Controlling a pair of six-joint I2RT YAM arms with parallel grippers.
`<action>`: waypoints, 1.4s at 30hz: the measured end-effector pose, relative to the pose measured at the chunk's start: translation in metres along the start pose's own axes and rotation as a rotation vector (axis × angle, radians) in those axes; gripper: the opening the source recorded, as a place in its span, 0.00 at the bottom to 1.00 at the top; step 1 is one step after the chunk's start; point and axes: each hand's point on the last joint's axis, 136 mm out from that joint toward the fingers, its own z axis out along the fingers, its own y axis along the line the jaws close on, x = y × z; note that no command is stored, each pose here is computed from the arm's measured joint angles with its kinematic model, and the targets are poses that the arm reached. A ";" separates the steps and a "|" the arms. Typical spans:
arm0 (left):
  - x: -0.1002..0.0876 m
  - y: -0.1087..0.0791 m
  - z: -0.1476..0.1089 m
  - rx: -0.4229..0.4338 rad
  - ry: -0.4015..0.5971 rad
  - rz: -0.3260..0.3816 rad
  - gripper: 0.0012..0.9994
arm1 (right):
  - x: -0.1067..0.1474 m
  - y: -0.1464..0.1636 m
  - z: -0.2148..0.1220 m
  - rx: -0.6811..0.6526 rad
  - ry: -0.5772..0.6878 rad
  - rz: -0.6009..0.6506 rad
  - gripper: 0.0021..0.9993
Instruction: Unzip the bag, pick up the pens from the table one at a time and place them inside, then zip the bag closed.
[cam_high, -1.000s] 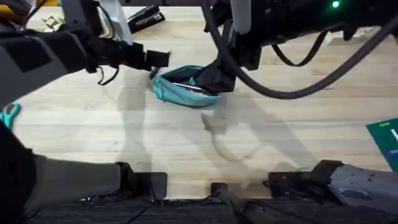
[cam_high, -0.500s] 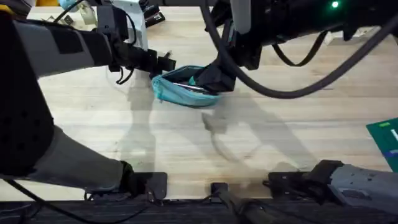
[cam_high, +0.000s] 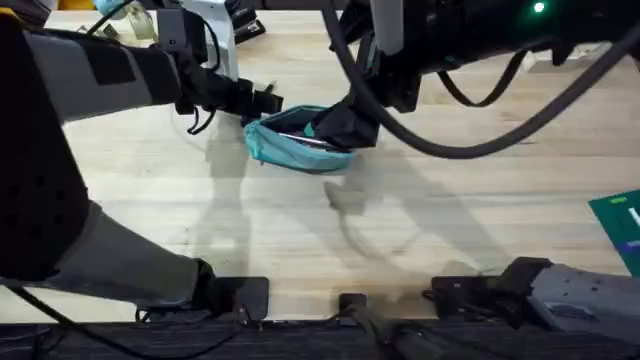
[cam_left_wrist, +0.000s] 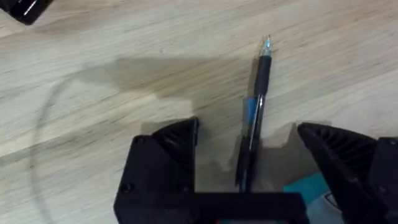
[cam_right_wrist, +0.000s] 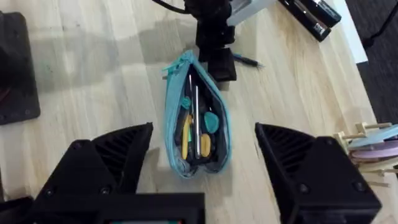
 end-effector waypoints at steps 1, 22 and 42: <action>0.000 0.000 0.000 0.000 0.001 0.000 0.99 | 0.000 0.000 0.000 0.000 0.000 0.000 1.00; -0.001 0.002 0.000 -0.006 0.000 -0.008 0.04 | 0.000 0.000 0.000 0.000 0.001 0.000 1.00; -0.048 -0.137 -0.147 0.094 -0.247 0.298 0.04 | 0.008 0.023 -0.089 0.102 -0.030 -0.021 1.00</action>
